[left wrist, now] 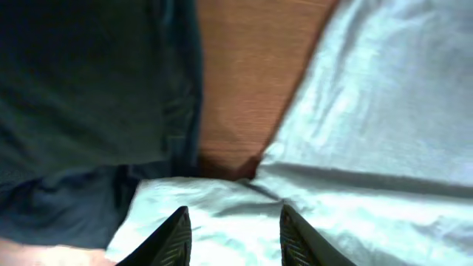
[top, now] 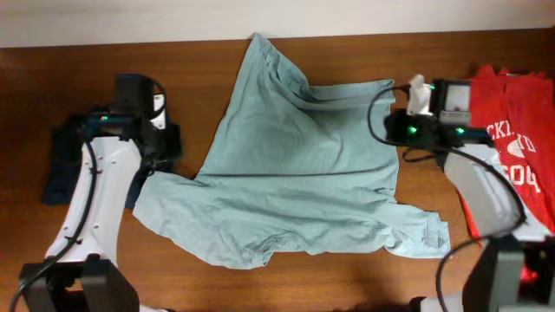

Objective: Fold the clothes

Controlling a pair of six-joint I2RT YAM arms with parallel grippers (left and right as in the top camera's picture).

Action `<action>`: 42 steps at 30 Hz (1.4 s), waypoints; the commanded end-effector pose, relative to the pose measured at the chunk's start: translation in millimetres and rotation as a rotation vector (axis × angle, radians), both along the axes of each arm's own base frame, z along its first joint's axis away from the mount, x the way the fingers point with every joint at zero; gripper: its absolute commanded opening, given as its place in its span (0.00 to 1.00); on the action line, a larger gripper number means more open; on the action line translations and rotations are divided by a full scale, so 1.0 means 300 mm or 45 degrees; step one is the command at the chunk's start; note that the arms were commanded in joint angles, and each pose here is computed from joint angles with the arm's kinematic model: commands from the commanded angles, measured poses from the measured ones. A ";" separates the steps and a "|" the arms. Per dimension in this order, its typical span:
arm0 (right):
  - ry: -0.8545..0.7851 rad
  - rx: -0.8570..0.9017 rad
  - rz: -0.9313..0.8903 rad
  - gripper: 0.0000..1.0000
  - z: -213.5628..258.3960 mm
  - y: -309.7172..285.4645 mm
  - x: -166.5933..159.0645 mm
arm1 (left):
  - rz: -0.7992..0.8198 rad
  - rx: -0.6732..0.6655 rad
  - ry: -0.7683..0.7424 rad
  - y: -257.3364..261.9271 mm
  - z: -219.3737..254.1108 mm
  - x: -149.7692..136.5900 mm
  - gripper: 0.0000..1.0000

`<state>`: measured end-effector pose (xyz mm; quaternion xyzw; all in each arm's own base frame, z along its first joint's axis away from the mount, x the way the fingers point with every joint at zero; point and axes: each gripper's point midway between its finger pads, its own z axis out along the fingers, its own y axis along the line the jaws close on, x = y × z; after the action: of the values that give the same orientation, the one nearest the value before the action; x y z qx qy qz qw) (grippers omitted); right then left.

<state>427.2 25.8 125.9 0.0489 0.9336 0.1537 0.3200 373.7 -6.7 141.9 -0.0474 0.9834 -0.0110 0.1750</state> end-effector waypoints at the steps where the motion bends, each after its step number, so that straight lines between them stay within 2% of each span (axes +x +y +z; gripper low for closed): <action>1: 0.035 0.055 0.053 0.17 -0.108 0.072 0.052 | -0.083 -0.014 -0.047 -0.045 0.034 0.013 0.39; 6: 0.122 0.112 -0.016 0.16 -0.262 0.079 0.103 | -0.089 -0.014 -0.052 -0.051 0.036 0.017 0.39; 9: 0.177 0.033 -0.092 0.13 -0.329 0.019 0.101 | -0.089 -0.014 -0.060 -0.051 0.037 0.021 0.39; 13: 0.197 0.004 -0.198 0.12 -0.321 -0.096 0.091 | -0.089 -0.014 -0.063 -0.052 0.038 0.023 0.39; 19: 0.395 0.065 -0.421 0.08 -0.352 -0.353 -0.047 | -0.089 -0.014 -0.091 -0.052 0.046 0.039 0.40; 23: 0.423 0.063 -0.518 0.08 -0.362 -0.479 -0.098 | -0.090 -0.016 -0.124 -0.053 0.055 0.059 0.40; 29: 0.501 -0.250 -0.860 0.08 -0.391 -0.782 -0.222 | -0.089 -0.016 -0.135 -0.054 0.058 0.065 0.40; 33: 0.428 -0.285 -1.139 0.08 -0.386 -0.958 -0.256 | -0.089 -0.016 -0.136 -0.054 0.058 0.065 0.41; 38: 0.367 -0.316 -1.321 0.09 -0.367 -1.114 -0.320 | -0.090 -0.017 -0.131 -0.054 0.056 0.062 0.40; 40: 0.343 -0.312 -1.362 0.09 -0.356 -1.158 -0.339 | -0.090 -0.017 -0.127 -0.054 0.055 0.060 0.41; 42: 0.312 -0.239 -1.274 0.09 -0.353 -1.151 -0.316 | -0.090 -0.017 -0.122 -0.054 0.054 0.057 0.41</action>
<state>334.0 -305.6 18.4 0.4753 0.8386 -0.1184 0.2384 390.1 -20.6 148.9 -0.0228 0.9771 -0.0211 0.2107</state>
